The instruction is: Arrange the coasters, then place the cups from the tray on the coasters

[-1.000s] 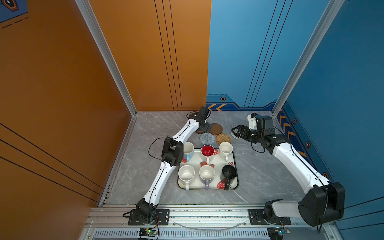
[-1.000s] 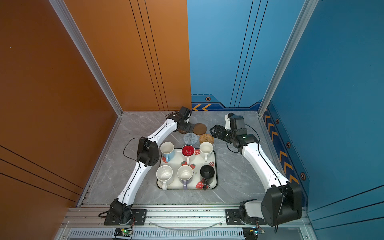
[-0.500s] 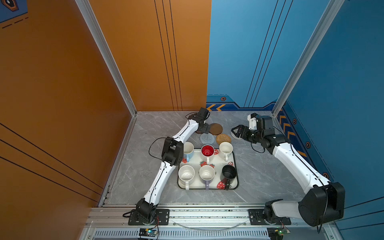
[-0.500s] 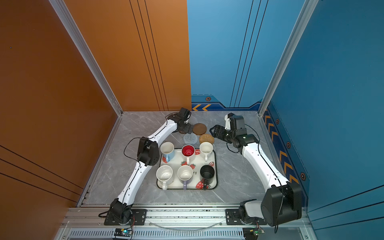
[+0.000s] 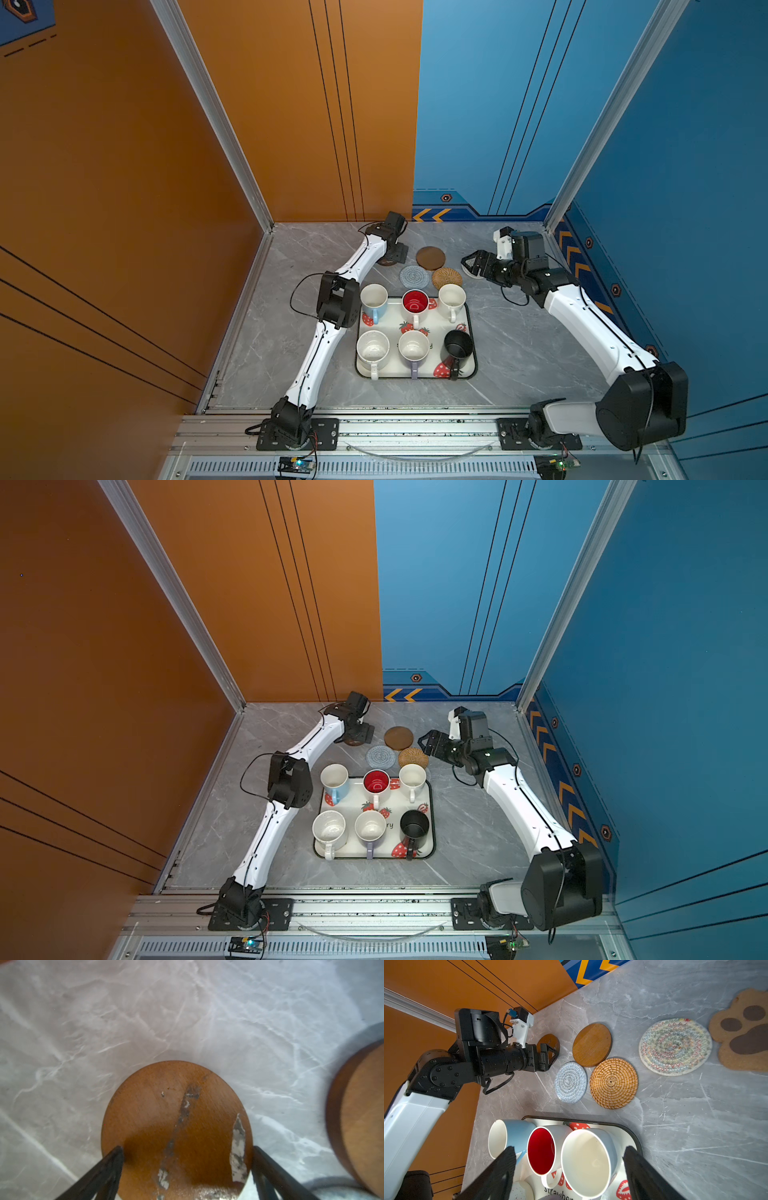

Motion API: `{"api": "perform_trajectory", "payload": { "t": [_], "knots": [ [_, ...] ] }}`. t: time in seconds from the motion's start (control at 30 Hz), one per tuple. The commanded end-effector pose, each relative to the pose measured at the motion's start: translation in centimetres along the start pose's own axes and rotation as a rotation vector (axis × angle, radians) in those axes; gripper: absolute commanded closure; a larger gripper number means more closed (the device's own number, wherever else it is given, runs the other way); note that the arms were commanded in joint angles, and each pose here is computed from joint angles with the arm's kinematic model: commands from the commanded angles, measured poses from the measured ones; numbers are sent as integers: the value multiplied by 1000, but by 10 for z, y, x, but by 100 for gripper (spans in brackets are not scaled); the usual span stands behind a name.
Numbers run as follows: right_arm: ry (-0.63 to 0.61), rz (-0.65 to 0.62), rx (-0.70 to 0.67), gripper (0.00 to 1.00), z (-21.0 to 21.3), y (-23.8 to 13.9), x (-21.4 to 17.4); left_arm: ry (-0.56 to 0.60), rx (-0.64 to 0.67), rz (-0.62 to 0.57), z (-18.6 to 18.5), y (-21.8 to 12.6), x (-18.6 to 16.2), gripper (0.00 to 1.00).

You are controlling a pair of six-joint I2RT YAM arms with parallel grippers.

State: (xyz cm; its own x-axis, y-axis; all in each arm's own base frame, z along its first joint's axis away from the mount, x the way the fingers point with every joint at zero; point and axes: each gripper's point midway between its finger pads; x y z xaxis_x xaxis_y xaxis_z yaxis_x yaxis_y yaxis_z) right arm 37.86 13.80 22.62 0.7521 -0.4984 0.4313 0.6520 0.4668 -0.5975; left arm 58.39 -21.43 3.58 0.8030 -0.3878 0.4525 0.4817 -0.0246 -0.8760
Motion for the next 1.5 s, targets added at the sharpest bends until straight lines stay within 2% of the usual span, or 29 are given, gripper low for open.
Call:
{"api": "perform_trajectory", "payload": {
  "t": [0.0,0.3,0.7,1.47],
  "knots": [
    [4,7,19,20,4,3,-2,-41,9,203,12,11,-56,6],
    [2,11,35,20,9,6,-3,-88,42,292,35,3,-83,8],
    [-7,26,46,19,18,10,-5,-121,106,331,74,-8,-101,10],
    [-18,37,45,19,22,12,-10,-163,132,337,106,-20,-108,10]
  ]
}}
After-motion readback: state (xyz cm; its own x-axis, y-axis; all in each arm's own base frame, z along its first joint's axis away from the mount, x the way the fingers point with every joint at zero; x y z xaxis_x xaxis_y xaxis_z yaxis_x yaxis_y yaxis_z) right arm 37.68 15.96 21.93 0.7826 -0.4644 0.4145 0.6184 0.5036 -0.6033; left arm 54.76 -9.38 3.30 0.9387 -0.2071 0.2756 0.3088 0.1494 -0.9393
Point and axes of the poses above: each gripper's point midway between its finger pads, its own y axis out along the fingers, its own z axis along the line the jaws close on, x = y × z, and after that the axes turned 12 degrees about y, right-handed
